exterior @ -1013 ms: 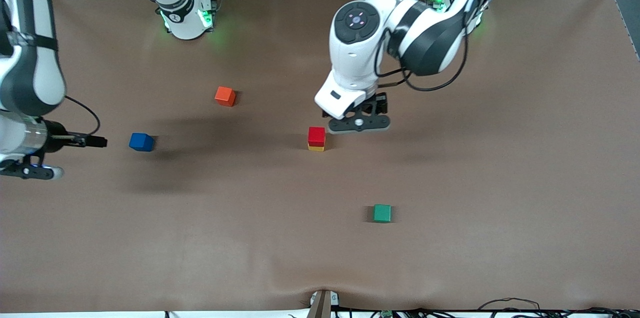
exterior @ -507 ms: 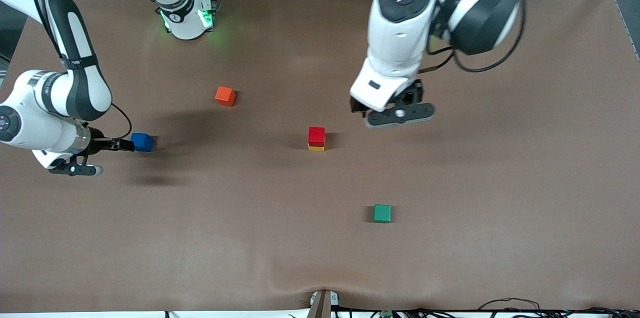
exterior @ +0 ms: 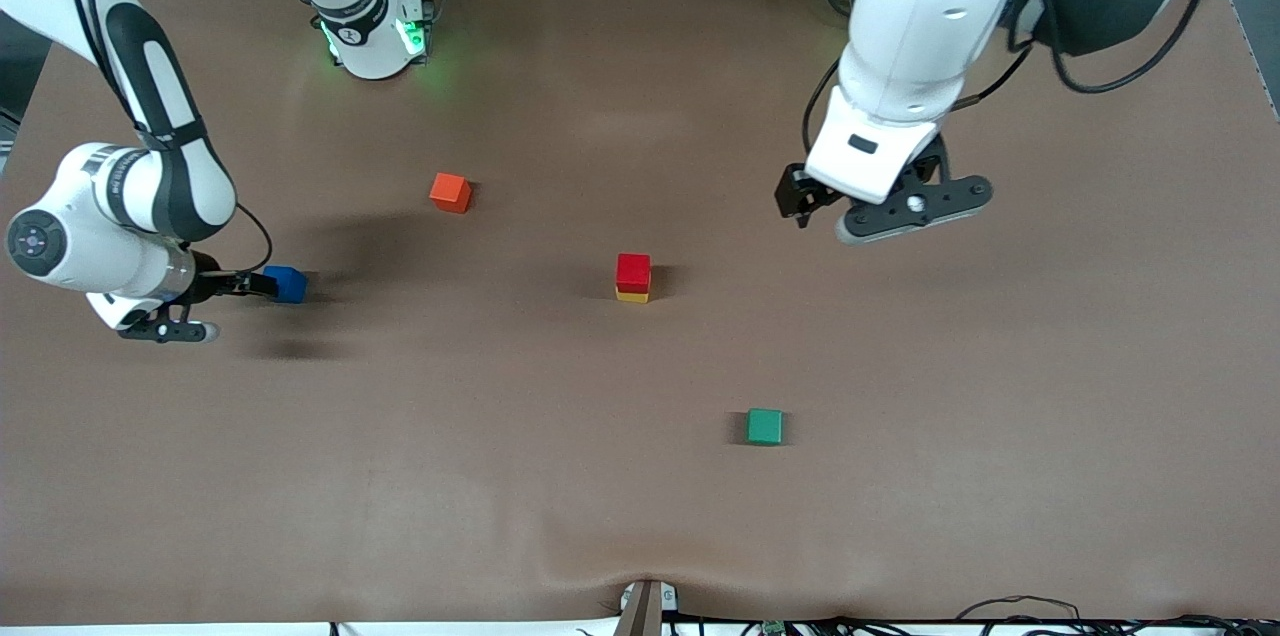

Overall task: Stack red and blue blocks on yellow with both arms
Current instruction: 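Raise the left gripper away while the right gripper reaches the blue cube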

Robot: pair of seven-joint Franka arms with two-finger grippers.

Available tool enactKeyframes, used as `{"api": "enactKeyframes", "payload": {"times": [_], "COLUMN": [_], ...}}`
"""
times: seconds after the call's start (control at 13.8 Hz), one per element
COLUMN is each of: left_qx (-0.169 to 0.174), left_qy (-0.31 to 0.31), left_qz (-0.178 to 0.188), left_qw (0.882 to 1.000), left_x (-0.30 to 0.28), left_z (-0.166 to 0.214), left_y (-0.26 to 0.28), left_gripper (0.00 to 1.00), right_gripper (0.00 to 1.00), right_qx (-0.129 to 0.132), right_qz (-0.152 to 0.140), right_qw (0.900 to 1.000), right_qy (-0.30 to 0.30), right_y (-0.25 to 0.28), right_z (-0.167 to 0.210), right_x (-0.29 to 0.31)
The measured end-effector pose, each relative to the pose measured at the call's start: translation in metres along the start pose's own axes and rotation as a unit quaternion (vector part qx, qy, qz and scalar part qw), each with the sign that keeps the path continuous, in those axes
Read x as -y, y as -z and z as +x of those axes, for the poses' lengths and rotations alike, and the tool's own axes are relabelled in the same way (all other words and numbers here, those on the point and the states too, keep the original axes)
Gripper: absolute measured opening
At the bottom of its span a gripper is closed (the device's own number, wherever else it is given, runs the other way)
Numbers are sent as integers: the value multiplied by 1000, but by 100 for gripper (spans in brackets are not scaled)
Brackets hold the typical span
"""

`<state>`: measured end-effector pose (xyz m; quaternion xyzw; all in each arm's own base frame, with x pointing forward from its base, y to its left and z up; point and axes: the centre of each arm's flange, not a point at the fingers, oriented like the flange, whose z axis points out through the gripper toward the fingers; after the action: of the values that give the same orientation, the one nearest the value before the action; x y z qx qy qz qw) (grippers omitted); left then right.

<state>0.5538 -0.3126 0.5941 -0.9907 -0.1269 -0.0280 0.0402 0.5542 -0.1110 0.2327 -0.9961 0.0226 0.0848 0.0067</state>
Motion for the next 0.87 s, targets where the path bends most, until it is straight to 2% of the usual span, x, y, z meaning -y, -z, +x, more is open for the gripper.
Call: {"api": "enactKeyframes", "payload": {"times": [0.43,0.72,0.87], "left_qx": [2,18,25], "left_qy": [11,6,-5], "left_qz": [5,19,24], "left_qw": [1000,1000,999], "left_x": [50,66,72], "left_z": [23,26,28], "left_y": [18,17,16], "left_gripper": [100,100,100], "right_gripper": [100,99,84], "right_qx": [-1,-1,0], "right_qz": [4,8,8], "right_qw": [1000,1000,1000], "right_qy": [1,-1,0], "right_y": [-25,-32,-33], "right_z": [-4,-6,-7], "right_x": [0,0,0]}}
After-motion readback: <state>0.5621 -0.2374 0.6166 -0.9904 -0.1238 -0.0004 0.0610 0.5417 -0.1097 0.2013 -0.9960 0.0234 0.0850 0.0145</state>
